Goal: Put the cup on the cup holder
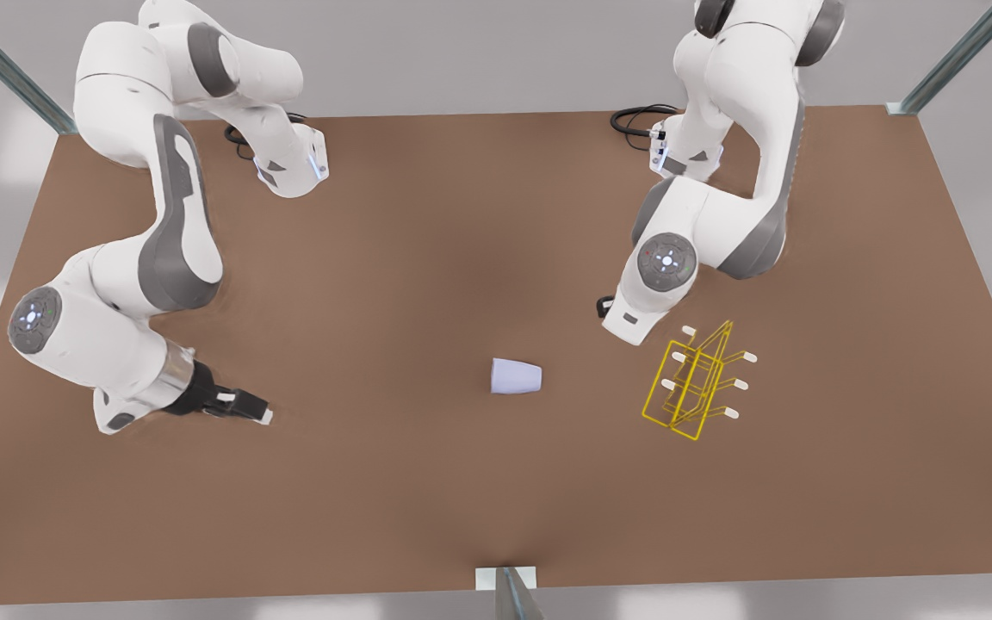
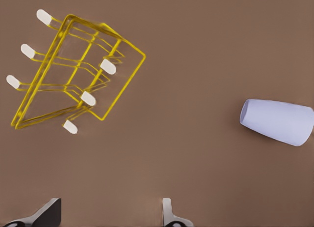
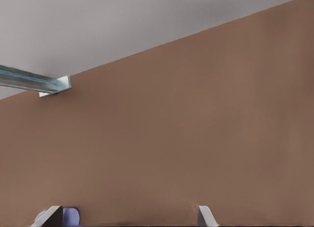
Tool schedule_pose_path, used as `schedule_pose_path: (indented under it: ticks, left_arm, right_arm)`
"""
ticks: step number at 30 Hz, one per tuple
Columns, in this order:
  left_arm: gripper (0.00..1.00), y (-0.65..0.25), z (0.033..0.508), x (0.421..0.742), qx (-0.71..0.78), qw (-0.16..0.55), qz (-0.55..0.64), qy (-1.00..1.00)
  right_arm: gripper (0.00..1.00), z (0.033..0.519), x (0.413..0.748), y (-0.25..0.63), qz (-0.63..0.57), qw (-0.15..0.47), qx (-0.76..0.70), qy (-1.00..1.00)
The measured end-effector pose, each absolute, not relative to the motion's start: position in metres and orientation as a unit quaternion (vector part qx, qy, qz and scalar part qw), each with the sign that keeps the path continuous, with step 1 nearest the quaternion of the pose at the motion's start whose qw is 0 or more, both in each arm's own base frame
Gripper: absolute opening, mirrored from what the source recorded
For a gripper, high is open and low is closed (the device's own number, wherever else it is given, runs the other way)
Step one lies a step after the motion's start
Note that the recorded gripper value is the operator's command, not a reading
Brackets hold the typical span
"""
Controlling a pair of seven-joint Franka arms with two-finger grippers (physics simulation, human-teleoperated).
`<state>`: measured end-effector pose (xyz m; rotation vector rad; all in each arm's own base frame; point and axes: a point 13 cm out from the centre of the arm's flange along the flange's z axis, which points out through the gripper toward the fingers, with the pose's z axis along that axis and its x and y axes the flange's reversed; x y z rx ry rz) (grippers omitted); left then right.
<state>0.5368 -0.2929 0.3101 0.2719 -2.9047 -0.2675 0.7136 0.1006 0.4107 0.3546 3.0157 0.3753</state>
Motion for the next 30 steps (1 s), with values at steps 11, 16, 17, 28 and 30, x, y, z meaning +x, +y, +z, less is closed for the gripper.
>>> schedule_pose_path:
  ticks: [11, 16, 17, 28, 30]
  left_arm:
    - [1.0, -0.42, 0.172, 0.606, 0.463, 0.005, -0.012, -0.886]
    - [1.0, -0.442, 0.15, 0.611, 0.598, 0.01, 0.026, -0.801]
    - [1.0, -0.444, 0.146, 0.611, 0.621, 0.013, 0.029, -0.784]
    - [1.0, -0.462, 0.118, 0.546, 0.712, 0.034, 0.012, -0.702]
    - [1.0, -0.467, 0.116, 0.548, 0.717, 0.034, 0.02, -0.696]
  right_arm:
    - [1.0, 0.4, 0.656, 0.023, 0.005, -0.051, 0.047, 0.998]
    - [1.0, 0.399, 0.652, 0.022, 0.0, -0.06, 0.026, 0.998]
    - [1.0, 0.399, 0.652, 0.025, 0.001, -0.061, 0.021, 0.998]
    - [1.0, 0.391, 0.661, 0.033, 0.003, -0.05, -0.005, 0.999]
    - [1.0, 0.391, 0.664, 0.033, 0.004, -0.045, -0.008, 0.999]
